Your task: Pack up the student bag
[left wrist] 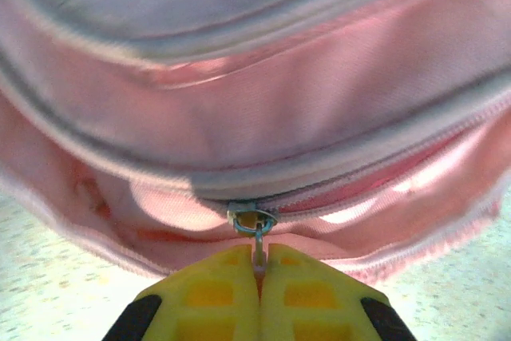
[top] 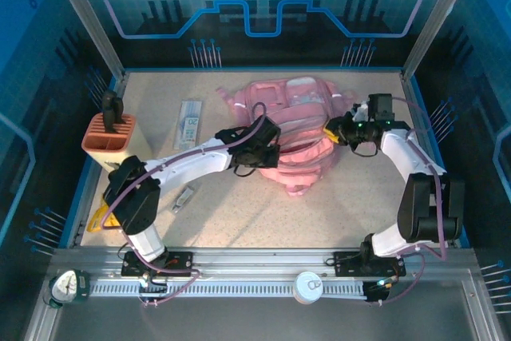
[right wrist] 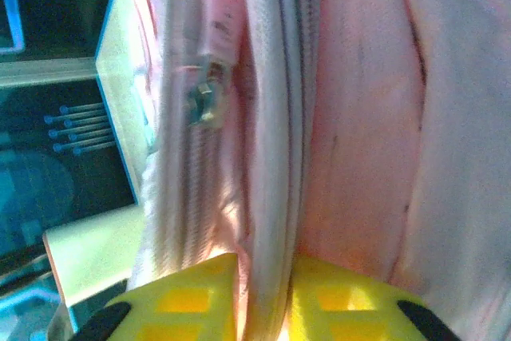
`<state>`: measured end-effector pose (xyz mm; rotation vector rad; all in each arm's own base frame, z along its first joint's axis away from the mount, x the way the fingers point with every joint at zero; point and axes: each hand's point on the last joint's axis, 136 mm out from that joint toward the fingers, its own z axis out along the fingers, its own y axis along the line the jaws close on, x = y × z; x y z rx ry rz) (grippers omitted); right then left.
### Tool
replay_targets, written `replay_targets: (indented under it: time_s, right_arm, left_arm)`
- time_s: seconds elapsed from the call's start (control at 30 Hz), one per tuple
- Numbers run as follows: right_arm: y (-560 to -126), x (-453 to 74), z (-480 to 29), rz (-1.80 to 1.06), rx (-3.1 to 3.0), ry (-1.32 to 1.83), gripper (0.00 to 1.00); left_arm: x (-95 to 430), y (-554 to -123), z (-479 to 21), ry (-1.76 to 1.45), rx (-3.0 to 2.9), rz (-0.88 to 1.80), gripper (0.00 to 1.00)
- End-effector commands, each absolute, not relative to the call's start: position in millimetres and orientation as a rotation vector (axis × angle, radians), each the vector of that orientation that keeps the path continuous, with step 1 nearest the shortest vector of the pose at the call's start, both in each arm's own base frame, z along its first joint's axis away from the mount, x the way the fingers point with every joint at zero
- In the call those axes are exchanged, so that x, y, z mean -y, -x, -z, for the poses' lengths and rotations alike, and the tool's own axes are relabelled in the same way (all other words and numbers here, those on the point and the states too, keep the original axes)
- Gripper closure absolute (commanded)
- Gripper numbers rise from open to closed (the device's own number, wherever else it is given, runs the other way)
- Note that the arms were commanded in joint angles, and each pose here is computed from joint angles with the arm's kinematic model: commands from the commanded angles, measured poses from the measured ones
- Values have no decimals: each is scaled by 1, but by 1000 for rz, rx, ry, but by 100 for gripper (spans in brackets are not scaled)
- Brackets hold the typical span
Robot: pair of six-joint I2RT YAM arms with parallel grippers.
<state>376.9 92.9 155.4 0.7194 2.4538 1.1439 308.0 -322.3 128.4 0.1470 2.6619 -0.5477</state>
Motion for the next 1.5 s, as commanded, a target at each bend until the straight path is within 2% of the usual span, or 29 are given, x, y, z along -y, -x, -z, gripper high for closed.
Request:
replay_targets:
  time_s: [0.0, 0.13, 0.23, 0.33, 0.47, 0.7, 0.8, 0.97, 1.1, 1.2, 1.47]
  right_arm:
    - [-380, -85, -181, -1085, -2394, -631, 66]
    - [-343, -100, -173, -1216, -2405, -657, 53]
    - [-317, -116, -163, -1304, -2419, -686, 46]
    - [-303, -141, -162, -1390, -2424, -673, 41]
    - [-304, -163, -156, -1436, -2436, -685, 42]
    - [-327, -184, -150, -1420, -2416, -709, 51]
    - [-332, -190, -142, -1362, -2450, -692, 58]
    - [-338, -187, -143, -1328, -2448, -675, 81]
    - [-334, -174, -142, -1300, -2456, -684, 99]
    - [-331, -159, -141, -1303, -2455, -702, 100]
    - [-319, -139, -143, -1302, -2482, -680, 100]
  left_arm:
    - [353, -305, -142, -189, -2649, 639, 100]
    - [364, -312, -141, -206, -2651, 646, 100]
    - [369, -313, -143, -223, -2647, 658, 100]
    - [372, -313, -147, -236, -2636, 671, 100]
    - [371, -311, -146, -240, -2643, 665, 100]
    - [370, -307, -146, -242, -2644, 666, 100]
    - [370, -307, -148, -242, -2638, 667, 100]
    - [362, -308, -148, -270, -2635, 612, 100]
    - [335, -310, -147, -320, -2619, 429, 100]
    - [303, -317, -144, -318, -2595, 279, 100]
    - [244, -344, -124, -281, -2583, 172, 100]
